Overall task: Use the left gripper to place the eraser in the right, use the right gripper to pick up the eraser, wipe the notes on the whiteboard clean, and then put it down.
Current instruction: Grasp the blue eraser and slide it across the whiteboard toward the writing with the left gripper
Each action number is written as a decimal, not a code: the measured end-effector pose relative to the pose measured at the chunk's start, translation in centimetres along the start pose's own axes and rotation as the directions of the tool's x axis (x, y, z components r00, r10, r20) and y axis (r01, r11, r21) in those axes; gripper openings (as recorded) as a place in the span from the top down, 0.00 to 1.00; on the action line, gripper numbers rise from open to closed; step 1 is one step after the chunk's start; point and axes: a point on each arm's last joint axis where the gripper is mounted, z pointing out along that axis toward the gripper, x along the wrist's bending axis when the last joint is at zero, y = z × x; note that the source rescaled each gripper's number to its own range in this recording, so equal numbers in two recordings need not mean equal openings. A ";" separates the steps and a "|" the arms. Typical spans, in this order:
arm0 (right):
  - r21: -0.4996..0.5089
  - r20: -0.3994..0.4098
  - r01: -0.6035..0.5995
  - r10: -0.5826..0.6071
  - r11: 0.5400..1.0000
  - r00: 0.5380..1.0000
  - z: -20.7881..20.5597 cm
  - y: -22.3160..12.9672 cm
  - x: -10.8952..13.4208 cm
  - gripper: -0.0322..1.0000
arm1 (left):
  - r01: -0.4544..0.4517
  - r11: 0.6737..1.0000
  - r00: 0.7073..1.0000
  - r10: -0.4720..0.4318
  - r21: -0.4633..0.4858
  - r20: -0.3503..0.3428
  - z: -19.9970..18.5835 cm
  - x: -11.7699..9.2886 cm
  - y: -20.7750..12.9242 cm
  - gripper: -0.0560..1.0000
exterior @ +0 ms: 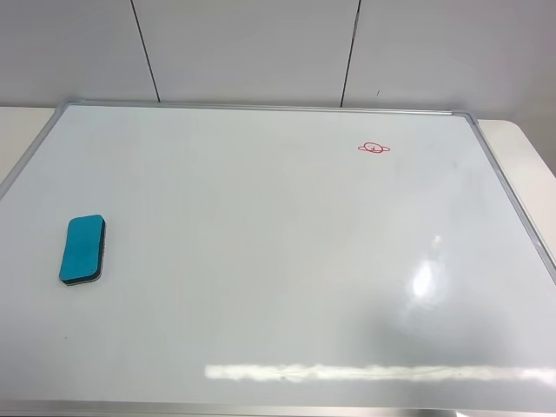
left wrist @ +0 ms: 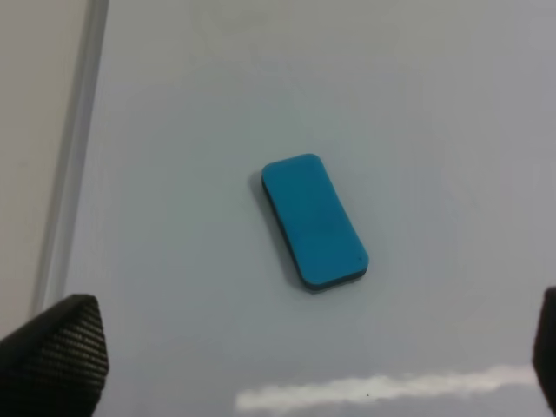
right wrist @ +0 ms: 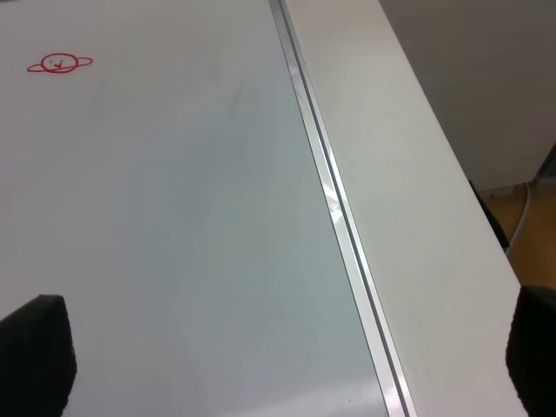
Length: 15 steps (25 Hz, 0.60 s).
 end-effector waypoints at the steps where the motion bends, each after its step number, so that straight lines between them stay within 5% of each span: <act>1: 0.000 0.000 0.000 0.000 1.000 1.000 0.0 0.0 0.0 0.00 | 0.000 1.000 1.000 0.000 0.000 0.000 0.0 0.0 0.0 0.00; 9: 0.000 0.000 0.000 0.000 1.000 1.000 0.0 0.0 0.0 0.00 | 0.000 1.000 1.000 0.000 0.003 0.000 0.0 0.0 0.0 0.00; 15: 0.000 0.000 0.000 0.000 1.000 1.000 0.0 0.0 0.0 0.00 | -0.004 0.994 1.000 0.005 0.110 -0.003 2.5 -0.1 3.2 0.00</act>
